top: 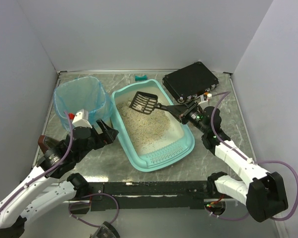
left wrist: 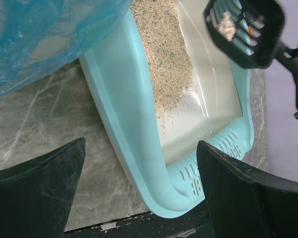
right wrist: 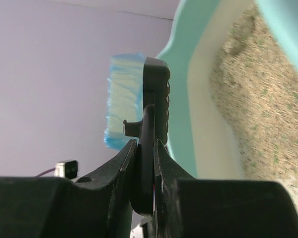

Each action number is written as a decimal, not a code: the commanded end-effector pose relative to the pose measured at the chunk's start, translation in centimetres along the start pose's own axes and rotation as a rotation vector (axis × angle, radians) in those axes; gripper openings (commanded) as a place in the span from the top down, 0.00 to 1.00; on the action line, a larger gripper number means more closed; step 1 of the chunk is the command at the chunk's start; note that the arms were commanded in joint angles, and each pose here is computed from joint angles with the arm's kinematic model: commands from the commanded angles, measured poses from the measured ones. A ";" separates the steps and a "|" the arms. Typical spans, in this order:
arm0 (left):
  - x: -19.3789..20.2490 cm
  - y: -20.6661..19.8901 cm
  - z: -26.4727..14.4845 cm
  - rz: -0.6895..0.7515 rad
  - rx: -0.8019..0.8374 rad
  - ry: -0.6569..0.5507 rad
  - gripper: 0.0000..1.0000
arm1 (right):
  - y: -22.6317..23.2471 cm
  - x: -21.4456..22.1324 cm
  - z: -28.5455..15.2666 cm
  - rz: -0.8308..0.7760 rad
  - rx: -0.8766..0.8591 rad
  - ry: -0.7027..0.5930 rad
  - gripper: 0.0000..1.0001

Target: Clean the litter box

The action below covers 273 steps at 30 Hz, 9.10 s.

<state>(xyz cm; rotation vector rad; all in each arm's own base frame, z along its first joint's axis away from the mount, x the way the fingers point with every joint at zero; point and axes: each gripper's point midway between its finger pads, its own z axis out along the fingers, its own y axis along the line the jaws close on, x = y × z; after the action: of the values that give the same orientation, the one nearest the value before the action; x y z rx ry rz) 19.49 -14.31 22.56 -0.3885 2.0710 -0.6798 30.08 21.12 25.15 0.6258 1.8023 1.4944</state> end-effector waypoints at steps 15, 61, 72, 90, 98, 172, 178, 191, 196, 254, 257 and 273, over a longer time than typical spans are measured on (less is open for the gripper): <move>0.0 -0.6 0.7 0.008 0.025 -0.012 0.03 | 16.8 3.2 5.7 -0.149 -0.109 0.054 1.00; 0.6 -1.5 2.2 -0.018 -0.005 0.038 0.03 | 26.2 0.9 -0.1 -0.809 -0.294 -0.186 1.00; 0.6 -2.7 5.1 -0.021 -0.060 0.054 0.03 | 14.4 -1.4 -2.6 -1.638 -0.130 -0.109 1.00; 1.0 -1.4 5.3 -0.039 -0.110 0.048 0.03 | 4.3 2.3 8.5 -2.595 -0.402 0.325 1.00; 0.9 -0.7 4.8 -0.034 -0.106 0.023 0.03 | 2.9 3.0 12.3 -2.672 -0.462 0.448 1.00; 2.1 -0.8 5.7 -0.003 -0.079 0.065 0.03 | -3.4 0.8 16.2 -2.615 -0.121 0.610 1.00; 2.1 -0.8 5.7 0.002 -0.075 0.061 0.03 | -1.8 -0.1 15.1 -2.633 -0.075 0.558 1.00; 2.3 -0.8 6.2 0.017 -0.088 0.073 0.03 | -6.4 -0.8 17.3 -2.590 0.001 0.693 1.00; 2.1 -0.4 6.2 0.026 -0.119 0.069 0.03 | -10.0 -1.0 15.9 -2.562 0.094 0.867 1.00; 3.9 -0.6 14.3 0.159 -0.404 0.192 0.53 | -6.0 1.2 9.8 -1.068 0.701 0.540 1.00; 3.9 -0.6 14.5 0.171 -0.412 0.198 0.54 | -6.6 1.1 9.2 -1.005 0.709 0.567 1.00; 3.7 -1.5 14.8 0.172 -0.394 0.203 0.59 | -6.7 0.9 8.4 -0.953 0.767 0.560 1.00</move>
<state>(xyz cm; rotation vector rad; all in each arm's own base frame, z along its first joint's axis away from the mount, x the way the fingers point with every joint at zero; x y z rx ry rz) 28.39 -19.48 12.38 -0.3811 2.4565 -0.0623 38.23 24.57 19.20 -0.4316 2.4609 0.2305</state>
